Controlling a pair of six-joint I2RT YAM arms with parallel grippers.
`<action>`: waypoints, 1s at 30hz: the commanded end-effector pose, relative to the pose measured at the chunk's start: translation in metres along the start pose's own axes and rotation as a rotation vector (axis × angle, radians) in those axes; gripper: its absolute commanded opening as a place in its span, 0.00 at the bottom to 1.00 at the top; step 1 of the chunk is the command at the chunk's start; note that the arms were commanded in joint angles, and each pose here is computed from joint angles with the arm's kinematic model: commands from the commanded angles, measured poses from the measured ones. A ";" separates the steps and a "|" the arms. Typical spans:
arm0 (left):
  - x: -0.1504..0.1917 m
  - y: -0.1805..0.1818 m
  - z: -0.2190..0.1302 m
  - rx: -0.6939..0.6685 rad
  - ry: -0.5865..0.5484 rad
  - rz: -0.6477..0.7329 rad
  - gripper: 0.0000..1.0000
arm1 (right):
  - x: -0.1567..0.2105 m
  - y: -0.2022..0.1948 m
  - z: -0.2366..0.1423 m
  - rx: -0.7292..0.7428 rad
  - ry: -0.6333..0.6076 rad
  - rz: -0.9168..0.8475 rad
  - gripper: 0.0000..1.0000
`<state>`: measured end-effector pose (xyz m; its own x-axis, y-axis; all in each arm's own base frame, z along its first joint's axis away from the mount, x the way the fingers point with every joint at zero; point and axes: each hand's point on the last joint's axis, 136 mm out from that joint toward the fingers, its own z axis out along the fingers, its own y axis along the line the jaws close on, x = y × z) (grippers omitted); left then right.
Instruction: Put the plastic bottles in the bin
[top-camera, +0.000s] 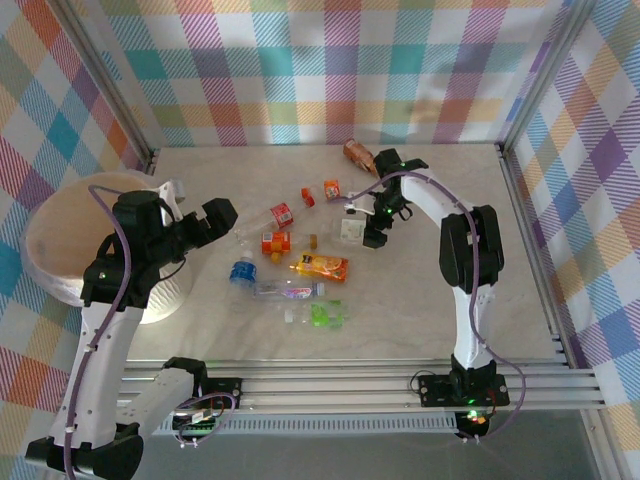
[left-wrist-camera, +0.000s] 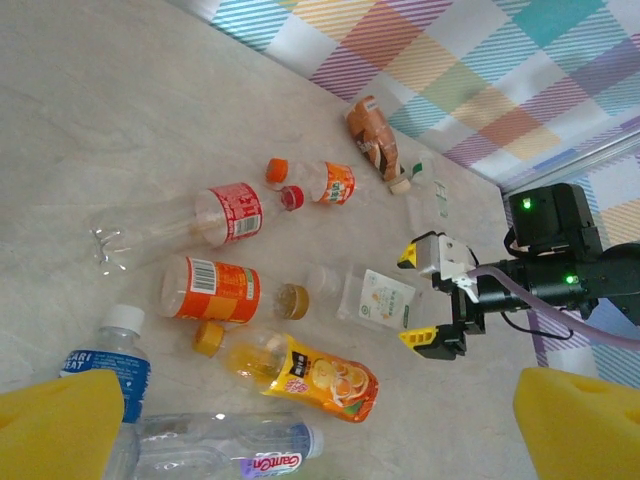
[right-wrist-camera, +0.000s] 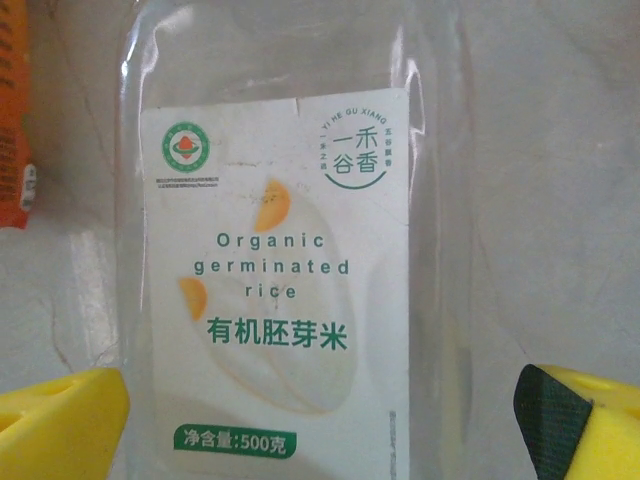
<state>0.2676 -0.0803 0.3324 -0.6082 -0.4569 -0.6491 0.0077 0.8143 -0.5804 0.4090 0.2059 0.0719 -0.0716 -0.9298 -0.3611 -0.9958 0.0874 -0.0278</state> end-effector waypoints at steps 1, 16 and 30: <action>0.005 0.004 0.000 -0.019 0.014 0.019 1.00 | 0.007 0.012 0.015 -0.067 0.010 -0.019 1.00; 0.007 0.008 0.001 -0.036 0.018 0.015 1.00 | 0.003 0.028 0.034 -0.108 -0.009 0.018 0.98; 0.011 0.010 0.002 -0.031 0.025 0.016 1.00 | -0.037 0.021 0.002 -0.036 -0.187 0.021 0.64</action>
<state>0.2663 -0.0764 0.3181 -0.6275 -0.4501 -0.6354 -0.0268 0.8280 -0.5601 0.3904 0.2244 0.0444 -0.1164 -0.9015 -0.4169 -0.9932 0.1022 0.0563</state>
